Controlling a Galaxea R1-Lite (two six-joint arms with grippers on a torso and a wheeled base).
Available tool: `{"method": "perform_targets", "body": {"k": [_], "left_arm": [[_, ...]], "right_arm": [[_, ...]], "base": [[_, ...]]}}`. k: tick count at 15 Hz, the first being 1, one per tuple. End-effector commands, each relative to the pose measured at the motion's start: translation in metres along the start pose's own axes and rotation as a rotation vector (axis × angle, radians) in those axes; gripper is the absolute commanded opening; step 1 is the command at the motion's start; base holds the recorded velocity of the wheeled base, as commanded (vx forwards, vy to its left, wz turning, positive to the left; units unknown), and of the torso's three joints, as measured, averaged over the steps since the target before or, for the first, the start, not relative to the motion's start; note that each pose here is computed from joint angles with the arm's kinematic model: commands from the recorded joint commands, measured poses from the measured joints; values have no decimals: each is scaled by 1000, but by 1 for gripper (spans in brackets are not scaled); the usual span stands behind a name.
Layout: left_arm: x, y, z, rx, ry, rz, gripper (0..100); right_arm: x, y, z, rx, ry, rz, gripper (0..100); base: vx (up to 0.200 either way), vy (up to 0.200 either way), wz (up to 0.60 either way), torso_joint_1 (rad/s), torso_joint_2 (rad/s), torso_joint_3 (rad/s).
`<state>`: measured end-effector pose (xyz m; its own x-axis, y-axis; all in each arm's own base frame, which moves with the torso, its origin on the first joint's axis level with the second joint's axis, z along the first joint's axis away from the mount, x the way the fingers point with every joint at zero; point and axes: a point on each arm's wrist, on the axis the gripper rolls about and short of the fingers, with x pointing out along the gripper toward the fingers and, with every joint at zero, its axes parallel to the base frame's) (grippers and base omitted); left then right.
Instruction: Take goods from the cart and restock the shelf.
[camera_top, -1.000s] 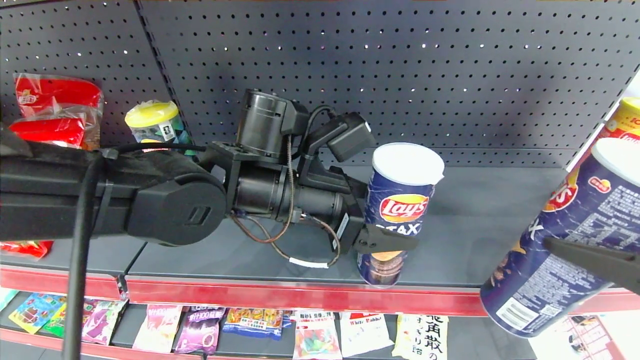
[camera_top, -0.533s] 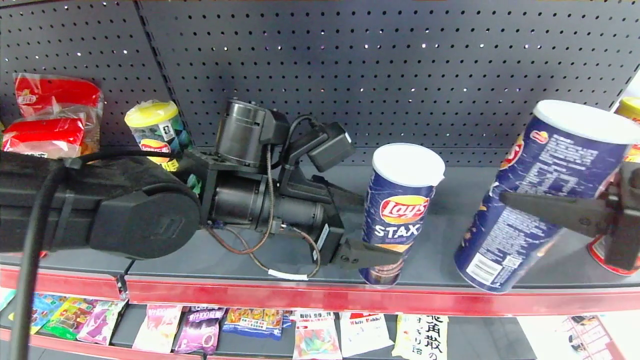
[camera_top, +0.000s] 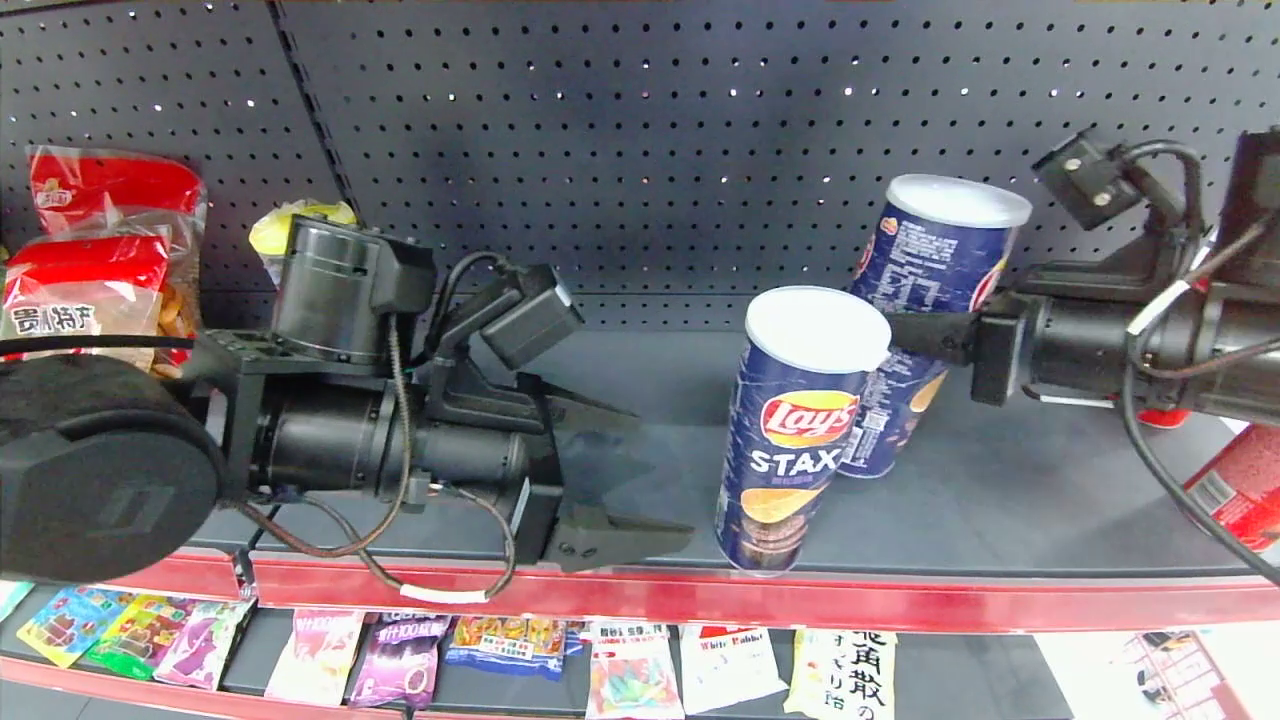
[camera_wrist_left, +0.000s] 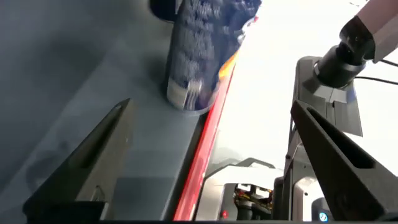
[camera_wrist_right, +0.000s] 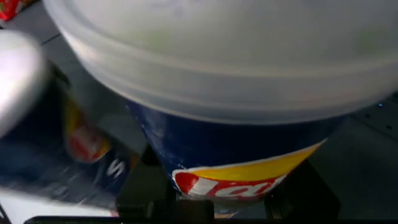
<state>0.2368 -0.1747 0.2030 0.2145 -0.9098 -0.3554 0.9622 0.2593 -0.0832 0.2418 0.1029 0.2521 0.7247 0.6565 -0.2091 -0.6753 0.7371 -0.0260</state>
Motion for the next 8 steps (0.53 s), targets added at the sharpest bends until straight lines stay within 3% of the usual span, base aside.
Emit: {"method": "perform_targets", "body": {"k": [1,4,8], "left_arm": [[-24,-4,-2,-2,-21,49,100],[-43,-1,-10,-24,-23,106,100],[-48,-5,-13,-33,-24,111,100]], "right_arm": [[37,-15,-11,18,53,2,0],[67,-25,-6,12,44,6,0],[90,-29,-7,-1,45,24,0]], "base": [[0,0,0,0,0,0],[0,0,0,0,0,0],[0,0,0,0,0,0]]}}
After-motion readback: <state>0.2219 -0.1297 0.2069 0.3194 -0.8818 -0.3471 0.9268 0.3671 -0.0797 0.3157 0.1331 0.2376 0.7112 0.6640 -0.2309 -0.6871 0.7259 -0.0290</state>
